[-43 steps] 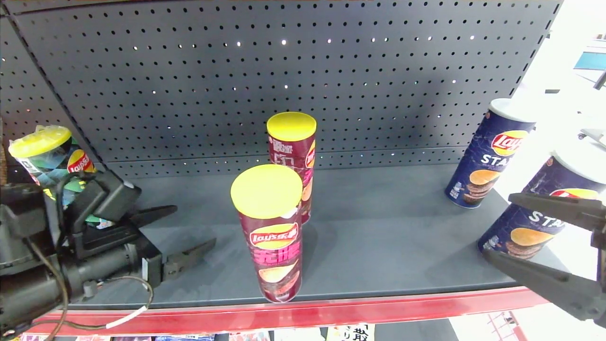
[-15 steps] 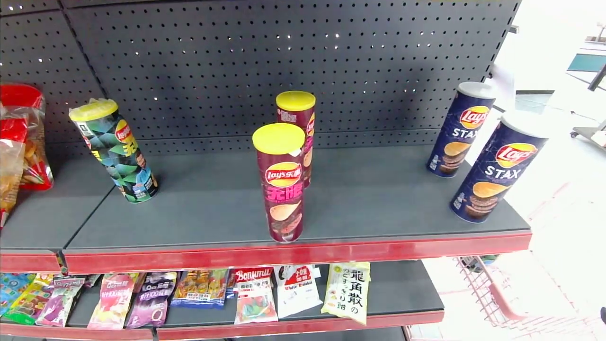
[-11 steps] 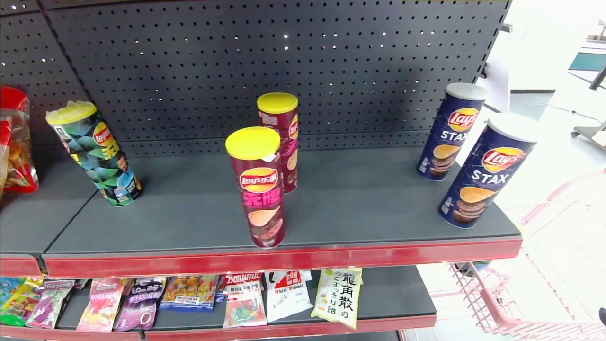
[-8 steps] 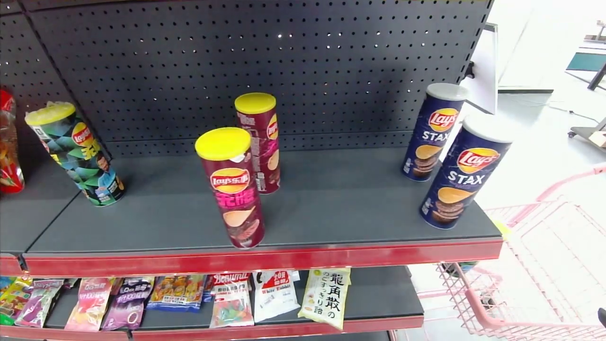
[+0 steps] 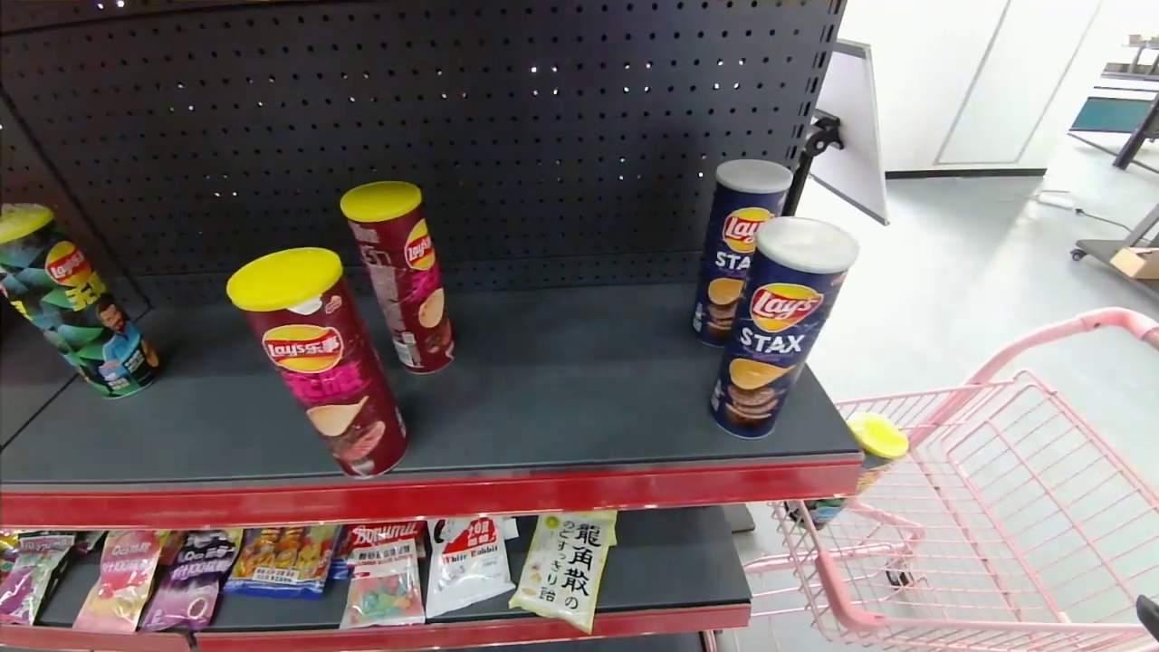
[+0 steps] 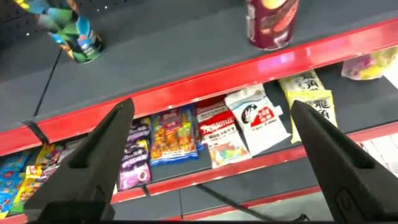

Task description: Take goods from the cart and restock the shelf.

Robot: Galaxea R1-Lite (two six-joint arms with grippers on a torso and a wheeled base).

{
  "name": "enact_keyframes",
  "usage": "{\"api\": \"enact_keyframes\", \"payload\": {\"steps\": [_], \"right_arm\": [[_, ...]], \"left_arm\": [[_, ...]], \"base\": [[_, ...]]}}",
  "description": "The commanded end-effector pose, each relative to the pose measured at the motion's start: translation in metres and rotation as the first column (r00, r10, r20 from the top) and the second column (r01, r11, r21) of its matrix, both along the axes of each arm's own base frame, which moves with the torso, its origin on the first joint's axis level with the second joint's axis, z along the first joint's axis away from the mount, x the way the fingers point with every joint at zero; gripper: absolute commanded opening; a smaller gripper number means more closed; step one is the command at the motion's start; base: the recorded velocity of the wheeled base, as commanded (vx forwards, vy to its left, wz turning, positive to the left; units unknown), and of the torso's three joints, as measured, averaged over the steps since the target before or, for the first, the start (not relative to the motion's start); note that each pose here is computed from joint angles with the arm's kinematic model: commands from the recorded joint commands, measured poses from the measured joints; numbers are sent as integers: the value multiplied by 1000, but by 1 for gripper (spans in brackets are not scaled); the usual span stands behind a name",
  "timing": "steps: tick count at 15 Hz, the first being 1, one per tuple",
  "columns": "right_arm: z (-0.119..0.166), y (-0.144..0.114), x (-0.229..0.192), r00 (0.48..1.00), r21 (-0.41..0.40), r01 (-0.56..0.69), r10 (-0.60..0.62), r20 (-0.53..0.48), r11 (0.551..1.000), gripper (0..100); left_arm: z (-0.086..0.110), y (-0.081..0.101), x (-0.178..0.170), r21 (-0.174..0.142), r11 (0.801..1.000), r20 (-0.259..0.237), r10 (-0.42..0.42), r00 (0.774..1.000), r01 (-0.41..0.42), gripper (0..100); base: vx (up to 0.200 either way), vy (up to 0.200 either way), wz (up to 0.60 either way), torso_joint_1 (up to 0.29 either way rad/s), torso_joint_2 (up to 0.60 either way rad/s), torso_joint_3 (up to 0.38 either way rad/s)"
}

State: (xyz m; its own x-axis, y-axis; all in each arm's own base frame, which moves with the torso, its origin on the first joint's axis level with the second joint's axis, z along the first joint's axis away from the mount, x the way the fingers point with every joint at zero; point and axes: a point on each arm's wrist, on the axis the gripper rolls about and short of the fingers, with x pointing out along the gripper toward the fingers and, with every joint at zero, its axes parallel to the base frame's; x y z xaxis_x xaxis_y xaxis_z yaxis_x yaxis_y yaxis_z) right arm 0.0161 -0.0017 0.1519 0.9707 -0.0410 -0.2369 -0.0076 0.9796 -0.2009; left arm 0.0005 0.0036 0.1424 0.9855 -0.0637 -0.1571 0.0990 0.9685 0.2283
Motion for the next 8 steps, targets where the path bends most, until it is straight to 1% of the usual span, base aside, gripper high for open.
{"api": "enact_keyframes", "payload": {"steps": [1,7,8], "right_arm": [[0,0,1,1000,-1,-1,1,-4,1000,100],[-2,0,1,1000,-2,1,-1,-10,1000,100],[-2,0,1,1000,-2,1,-1,-10,1000,100]], "left_arm": [[0,0,1,1,1000,-7,-1,1000,1,100],[0,0,1,0,1000,-6,-2,1000,2,100],[0,0,1,0,1000,-6,-5,1000,5,100]], "base": [[0,0,-600,-2,-7,2],[0,0,-600,4,2,0],[0,0,0,0,0,0]]}}
